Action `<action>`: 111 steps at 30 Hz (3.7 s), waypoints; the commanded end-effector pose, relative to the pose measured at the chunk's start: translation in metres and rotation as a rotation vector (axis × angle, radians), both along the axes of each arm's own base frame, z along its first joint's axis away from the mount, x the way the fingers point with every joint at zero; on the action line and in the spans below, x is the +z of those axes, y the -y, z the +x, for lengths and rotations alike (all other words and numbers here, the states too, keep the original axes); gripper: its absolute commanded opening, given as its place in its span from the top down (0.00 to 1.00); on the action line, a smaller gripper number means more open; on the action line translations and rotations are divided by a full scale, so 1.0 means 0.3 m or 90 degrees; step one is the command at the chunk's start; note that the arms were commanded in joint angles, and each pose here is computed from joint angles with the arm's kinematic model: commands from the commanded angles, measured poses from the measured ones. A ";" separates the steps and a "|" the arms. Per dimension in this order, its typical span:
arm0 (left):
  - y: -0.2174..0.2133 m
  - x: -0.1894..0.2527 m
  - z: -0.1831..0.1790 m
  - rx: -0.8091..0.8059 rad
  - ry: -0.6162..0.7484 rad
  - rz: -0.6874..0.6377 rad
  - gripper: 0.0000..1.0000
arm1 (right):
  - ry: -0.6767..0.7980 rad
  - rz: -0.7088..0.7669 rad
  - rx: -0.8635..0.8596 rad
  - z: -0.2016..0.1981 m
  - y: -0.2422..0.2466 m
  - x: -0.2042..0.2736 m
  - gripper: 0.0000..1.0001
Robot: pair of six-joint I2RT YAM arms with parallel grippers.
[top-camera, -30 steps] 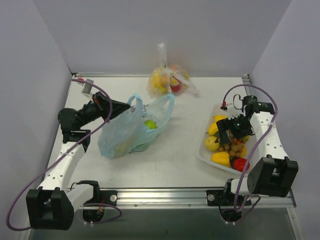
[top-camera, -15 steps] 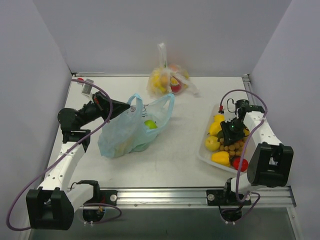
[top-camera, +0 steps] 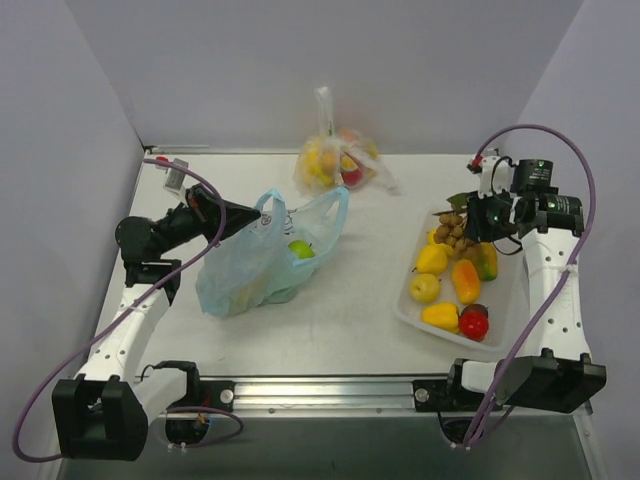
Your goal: Place the fake fruits into the plastic bag and tie a complex knot
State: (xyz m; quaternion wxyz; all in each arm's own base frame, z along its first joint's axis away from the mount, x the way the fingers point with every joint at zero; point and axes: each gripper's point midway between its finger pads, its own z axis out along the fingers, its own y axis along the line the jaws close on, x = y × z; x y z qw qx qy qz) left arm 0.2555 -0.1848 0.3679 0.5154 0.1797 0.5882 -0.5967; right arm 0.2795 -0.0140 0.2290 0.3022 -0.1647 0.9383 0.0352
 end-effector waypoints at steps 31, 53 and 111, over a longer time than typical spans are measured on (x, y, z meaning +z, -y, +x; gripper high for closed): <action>0.006 0.043 -0.005 -0.002 0.042 0.000 1.00 | 0.150 0.250 0.341 0.223 -1.182 0.049 1.00; 0.009 0.042 0.006 -0.008 0.039 -0.004 1.00 | -0.033 0.261 0.610 -0.206 -1.354 -0.202 0.89; 0.020 0.014 -0.013 -0.020 0.059 0.017 1.00 | -0.400 0.073 0.066 -0.188 -0.176 -0.611 0.30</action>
